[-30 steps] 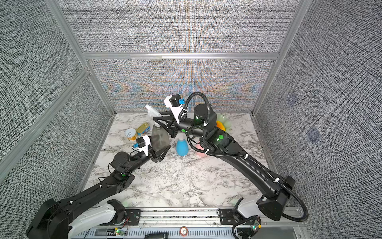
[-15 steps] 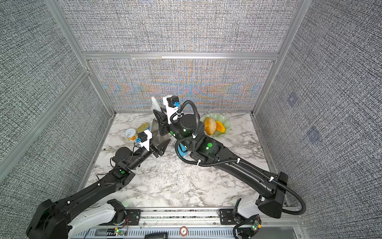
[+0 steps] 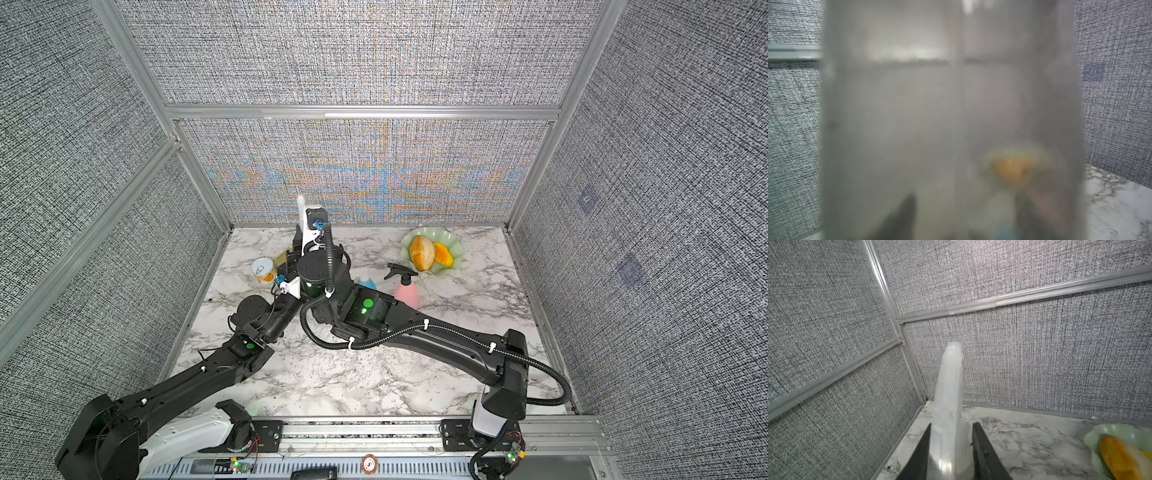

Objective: Attach spray nozzles to spray bottles
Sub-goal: Screw the spray nozzle on the spray bottle.

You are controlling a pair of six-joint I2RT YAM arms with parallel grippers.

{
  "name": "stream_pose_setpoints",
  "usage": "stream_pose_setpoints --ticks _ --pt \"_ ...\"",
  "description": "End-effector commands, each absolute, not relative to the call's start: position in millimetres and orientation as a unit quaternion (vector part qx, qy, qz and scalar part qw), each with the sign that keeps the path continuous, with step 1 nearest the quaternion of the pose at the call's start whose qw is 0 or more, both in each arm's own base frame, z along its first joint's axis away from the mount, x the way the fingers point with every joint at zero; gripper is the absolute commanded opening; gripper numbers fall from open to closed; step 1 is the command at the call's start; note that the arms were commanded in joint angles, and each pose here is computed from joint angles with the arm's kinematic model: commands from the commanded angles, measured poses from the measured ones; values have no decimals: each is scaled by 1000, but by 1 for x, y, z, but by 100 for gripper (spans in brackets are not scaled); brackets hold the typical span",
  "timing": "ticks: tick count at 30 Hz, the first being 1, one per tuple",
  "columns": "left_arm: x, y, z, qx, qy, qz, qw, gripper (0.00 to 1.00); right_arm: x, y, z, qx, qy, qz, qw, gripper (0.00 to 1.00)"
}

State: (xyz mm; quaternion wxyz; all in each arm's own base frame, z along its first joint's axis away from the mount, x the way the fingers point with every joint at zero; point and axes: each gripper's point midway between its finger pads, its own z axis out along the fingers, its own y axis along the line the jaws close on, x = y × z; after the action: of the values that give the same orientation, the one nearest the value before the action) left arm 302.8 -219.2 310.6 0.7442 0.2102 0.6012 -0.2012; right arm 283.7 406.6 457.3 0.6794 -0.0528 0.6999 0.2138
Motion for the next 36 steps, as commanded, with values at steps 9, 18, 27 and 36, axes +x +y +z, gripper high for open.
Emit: stream_pose_setpoints --ticks 9,18,27,36 --pt "280 -210 377 181 489 -239 819 66 245 407 460 -153 709 199 659 44" --pt "278 -222 370 203 497 -264 801 67 202 380 473 -238 686 257 637 49" --pt "266 -252 363 266 492 -330 761 67 192 331 468 -404 646 368 534 56" --pt "246 -272 365 314 471 -397 723 66 196 327 492 -471 597 415 499 77"
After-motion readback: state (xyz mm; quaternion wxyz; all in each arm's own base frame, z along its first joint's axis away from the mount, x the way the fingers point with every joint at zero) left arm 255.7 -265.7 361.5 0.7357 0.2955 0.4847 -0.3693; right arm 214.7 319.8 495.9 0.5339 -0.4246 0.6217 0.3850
